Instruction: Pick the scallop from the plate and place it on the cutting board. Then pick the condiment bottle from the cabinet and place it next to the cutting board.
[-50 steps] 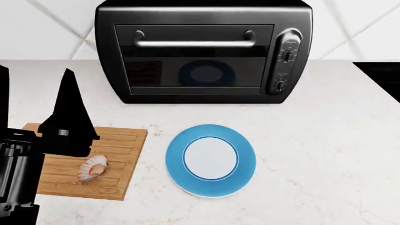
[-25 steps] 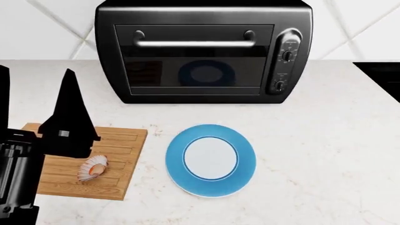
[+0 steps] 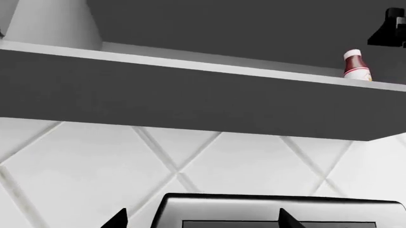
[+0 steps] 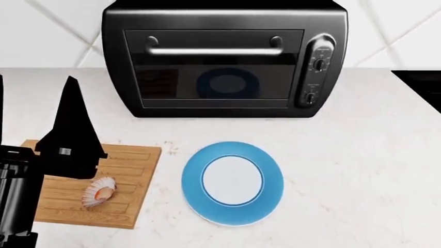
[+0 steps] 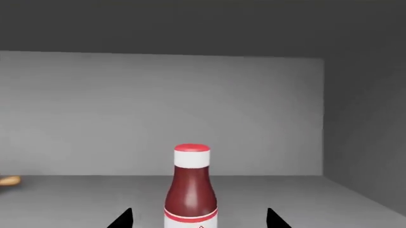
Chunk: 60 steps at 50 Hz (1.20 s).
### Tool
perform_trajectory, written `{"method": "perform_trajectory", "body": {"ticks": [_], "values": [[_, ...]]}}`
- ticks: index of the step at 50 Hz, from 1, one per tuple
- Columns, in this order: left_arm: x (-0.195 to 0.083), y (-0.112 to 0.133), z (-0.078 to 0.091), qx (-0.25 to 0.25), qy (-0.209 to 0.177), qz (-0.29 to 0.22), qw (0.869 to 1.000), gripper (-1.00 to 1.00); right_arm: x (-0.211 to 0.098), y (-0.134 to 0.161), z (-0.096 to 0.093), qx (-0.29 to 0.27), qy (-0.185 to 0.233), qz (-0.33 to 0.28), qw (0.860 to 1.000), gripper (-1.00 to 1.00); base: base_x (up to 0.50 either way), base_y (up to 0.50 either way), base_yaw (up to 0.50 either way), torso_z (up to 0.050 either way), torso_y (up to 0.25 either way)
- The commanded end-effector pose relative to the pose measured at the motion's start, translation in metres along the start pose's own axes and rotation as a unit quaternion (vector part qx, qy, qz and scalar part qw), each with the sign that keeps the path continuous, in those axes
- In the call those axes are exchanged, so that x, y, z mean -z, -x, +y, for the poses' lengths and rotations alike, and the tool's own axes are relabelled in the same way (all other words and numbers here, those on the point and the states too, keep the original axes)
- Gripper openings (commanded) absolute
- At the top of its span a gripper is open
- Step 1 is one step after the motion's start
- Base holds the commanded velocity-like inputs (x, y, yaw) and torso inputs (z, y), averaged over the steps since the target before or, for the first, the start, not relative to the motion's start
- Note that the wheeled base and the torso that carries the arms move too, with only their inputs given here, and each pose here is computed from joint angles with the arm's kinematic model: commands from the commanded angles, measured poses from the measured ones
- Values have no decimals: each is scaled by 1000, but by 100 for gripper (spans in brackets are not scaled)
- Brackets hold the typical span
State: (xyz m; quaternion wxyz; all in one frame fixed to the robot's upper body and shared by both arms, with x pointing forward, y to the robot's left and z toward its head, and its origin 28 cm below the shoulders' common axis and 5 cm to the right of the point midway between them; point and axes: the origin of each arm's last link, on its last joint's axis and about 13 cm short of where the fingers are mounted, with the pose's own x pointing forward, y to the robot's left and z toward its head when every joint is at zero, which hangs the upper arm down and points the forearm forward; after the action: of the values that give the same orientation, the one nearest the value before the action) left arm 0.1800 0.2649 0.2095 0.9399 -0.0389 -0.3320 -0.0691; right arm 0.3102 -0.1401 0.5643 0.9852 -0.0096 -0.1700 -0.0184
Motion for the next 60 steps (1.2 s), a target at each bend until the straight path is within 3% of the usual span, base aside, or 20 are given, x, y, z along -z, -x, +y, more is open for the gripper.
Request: {"method": "perform_trajectory", "body": {"ticks": [1,13,23,34,45,60], "values": [[-3,1,0,0,-3,-3,1000,100,5,-3,1,1,3,1,1000,100,94,0,0,0,0],[-6,3,-1,0,-3,-2,1000,100,11,-9,1,1,6,-12,1000,100,260,0,0,0,0],[-1,-2,1,-1,-3,-3,1000,100,-8,6,-3,-8,-12,-12,1000,100,98,0,0,0,0],[7,-7,3,0,-2,-2,1000,100,6,0,0,-2,-30,32,999,100,0,0,0,0,0],[4,-1,2,-3,-3,-1,1000,100,21,-5,-1,21,-23,58,998,100,0,0,0,0,0],[10,-4,4,-7,0,0,1000,100,43,-14,6,-20,-27,77,997,100,0,0,0,0,0]]}}
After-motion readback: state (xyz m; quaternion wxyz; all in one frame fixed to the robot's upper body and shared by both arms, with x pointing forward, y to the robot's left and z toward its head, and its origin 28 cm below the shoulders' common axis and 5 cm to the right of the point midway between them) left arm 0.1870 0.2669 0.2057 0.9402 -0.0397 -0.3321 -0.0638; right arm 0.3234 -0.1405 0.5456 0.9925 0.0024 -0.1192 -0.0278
